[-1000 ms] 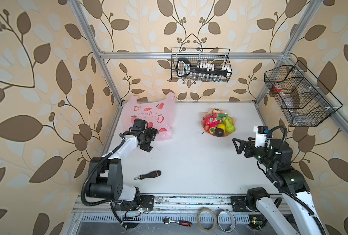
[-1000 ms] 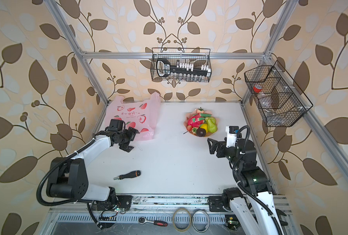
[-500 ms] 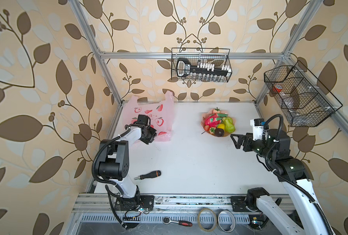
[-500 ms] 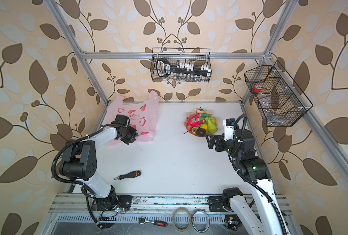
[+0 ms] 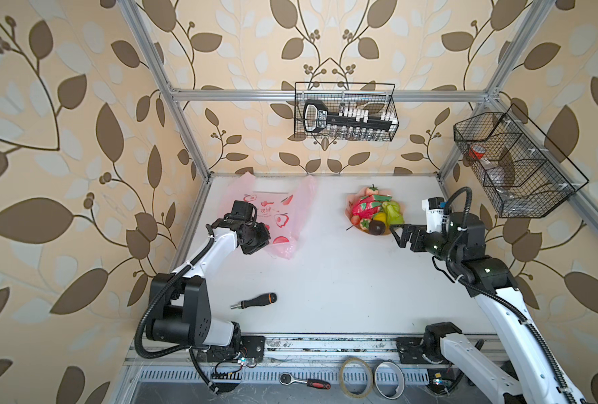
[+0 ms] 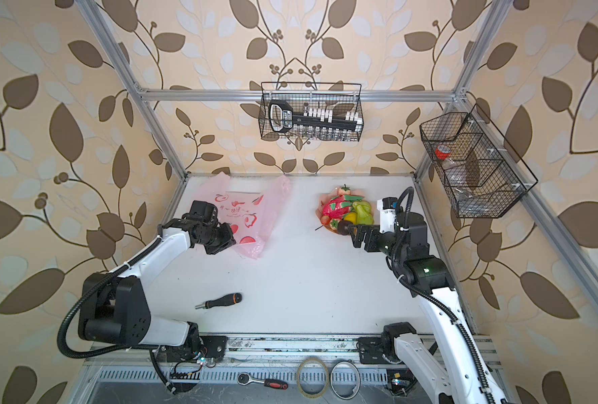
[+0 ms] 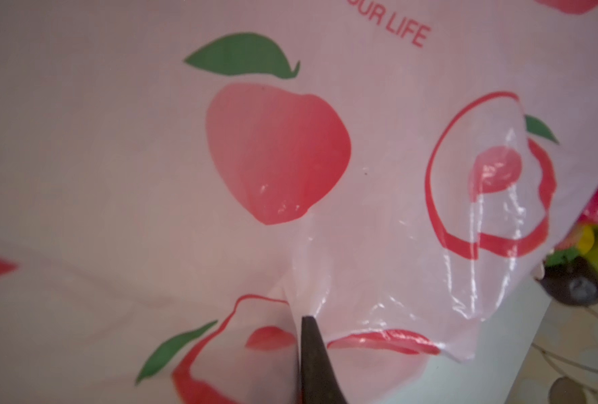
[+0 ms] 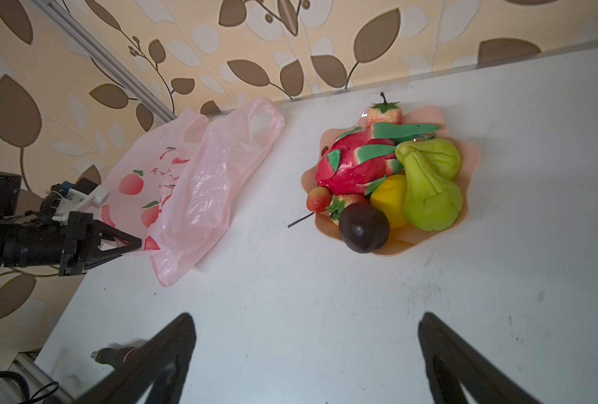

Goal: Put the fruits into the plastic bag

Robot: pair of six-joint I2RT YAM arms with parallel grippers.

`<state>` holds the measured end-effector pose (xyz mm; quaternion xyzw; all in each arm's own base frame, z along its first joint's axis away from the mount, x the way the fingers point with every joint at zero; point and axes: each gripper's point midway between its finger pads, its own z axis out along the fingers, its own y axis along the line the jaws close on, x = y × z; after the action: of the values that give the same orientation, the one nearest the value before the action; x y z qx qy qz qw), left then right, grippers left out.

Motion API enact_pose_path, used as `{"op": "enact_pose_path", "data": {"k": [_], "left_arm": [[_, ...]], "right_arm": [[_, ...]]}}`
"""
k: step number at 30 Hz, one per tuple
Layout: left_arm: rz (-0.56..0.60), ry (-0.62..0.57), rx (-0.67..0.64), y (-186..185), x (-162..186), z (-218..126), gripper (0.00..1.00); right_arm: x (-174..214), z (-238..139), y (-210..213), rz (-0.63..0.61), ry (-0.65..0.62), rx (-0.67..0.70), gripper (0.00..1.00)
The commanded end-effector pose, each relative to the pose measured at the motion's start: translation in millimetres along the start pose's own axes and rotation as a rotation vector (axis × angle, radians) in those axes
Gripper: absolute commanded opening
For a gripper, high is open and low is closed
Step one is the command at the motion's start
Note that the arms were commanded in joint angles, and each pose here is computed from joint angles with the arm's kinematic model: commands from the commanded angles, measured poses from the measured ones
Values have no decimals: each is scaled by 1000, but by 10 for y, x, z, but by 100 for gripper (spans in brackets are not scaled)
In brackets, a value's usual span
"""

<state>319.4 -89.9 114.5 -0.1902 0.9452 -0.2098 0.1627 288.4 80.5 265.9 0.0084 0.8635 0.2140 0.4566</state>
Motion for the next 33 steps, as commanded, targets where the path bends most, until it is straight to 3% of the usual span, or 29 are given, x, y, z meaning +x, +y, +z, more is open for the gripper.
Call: {"op": "enact_pose_path", "data": {"k": [1, 6, 14, 17, 18, 22, 27, 30, 32, 33], "left_arm": [[192, 84, -39, 30, 354, -20, 11], [278, 112, -79, 111, 522, -54, 10], [435, 129, -94, 54, 461, -222, 1], [538, 192, -213, 209, 394, -237, 0], [545, 187, -274, 286, 325, -255, 0], [634, 137, -274, 253, 202, -225, 0], [738, 112, -383, 451, 82, -210, 0], [824, 96, -518, 718, 6, -195, 0], [846, 65, -625, 865, -97, -226, 13], [835, 46, -658, 903, -164, -258, 26]], "right_arm": [[-37, 180, 120, 92, -2, -100, 100], [26, 421, 226, 181, 50, -158, 100], [197, 540, 401, 161, 112, -199, 100], [283, 482, 377, 160, 123, -191, 100], [313, 454, 365, 157, 124, -185, 100], [397, 296, 331, 142, 120, -164, 100], [502, 77, 282, 111, 125, -131, 100], [527, -16, 279, 104, 128, -123, 100], [543, -64, 291, 101, 132, -127, 100], [554, -74, 294, 99, 136, -129, 100]]}}
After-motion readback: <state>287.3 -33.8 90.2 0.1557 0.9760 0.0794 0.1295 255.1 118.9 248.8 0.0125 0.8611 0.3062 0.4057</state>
